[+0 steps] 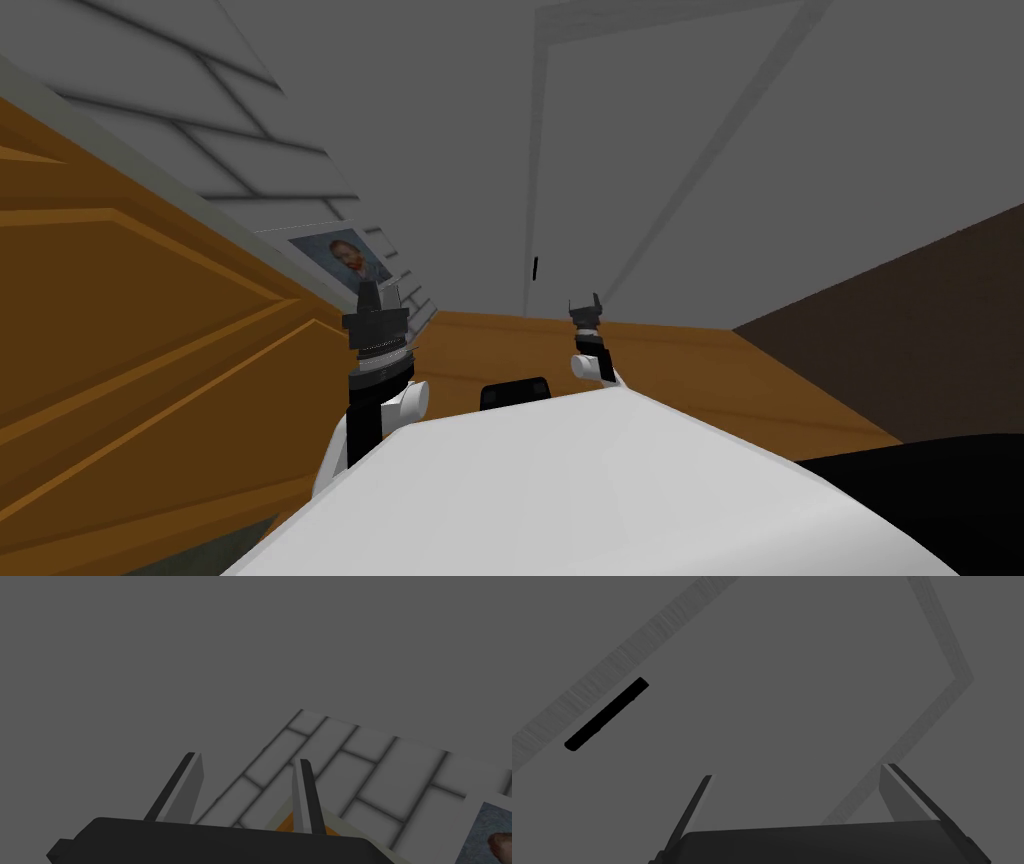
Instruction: Pull the door open
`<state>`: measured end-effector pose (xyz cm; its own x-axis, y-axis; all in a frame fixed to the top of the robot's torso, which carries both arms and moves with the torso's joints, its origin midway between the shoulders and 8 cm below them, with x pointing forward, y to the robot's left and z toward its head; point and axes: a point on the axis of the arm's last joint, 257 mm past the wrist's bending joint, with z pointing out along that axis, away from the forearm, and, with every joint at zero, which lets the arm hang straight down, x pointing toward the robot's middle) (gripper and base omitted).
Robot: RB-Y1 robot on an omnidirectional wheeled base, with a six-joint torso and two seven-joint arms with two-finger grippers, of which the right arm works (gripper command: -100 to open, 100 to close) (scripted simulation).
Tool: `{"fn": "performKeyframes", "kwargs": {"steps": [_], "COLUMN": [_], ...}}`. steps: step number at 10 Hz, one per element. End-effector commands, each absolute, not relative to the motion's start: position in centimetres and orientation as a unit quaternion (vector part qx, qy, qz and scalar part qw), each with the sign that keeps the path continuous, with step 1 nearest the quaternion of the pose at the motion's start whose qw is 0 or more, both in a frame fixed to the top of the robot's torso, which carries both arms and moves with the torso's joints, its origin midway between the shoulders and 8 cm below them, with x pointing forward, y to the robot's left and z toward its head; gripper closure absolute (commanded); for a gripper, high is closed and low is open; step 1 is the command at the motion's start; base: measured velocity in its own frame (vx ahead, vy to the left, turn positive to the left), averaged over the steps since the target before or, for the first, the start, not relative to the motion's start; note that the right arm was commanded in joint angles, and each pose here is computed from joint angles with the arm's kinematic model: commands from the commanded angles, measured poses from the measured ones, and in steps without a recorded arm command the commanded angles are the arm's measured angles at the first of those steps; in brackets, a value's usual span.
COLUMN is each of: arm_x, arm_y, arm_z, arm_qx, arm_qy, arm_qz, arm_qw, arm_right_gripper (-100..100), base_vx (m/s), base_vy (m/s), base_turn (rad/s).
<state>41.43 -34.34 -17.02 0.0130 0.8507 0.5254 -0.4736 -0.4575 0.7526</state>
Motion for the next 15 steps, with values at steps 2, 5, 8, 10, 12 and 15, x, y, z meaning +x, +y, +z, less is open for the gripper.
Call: {"fn": "performKeyframes", "kwargs": {"steps": [2, 5, 8, 10, 12, 15], "arm_x": [42.0, 42.3, 42.6, 42.7, 42.8, 42.8], "arm_y": [-35.0, -35.9, -36.7, -37.3, -37.9, -38.7], "arm_z": [-18.7, -20.7, -22.7, -24.0, -25.2, -27.1], "arm_qx": [0.537, 0.558, 0.578, 0.590, 0.601, 0.617], "arm_qy": [0.160, 0.134, 0.105, 0.085, 0.065, 0.033], "arm_qz": [0.687, 0.693, 0.699, 0.701, 0.702, 0.704], "arm_qw": [0.463, 0.436, 0.409, 0.392, 0.375, 0.351], "arm_right_gripper": [-100, -100, -100, -100, -100, -100], "base_vx": [0.101, 0.106, 0.089, 0.093, 0.104, 0.098], "base_vy": [-0.007, -0.024, -0.018, -0.023, -0.028, -0.030], "base_turn": [0.100, 0.114, 0.107, 0.113, 0.102, 0.113]}}
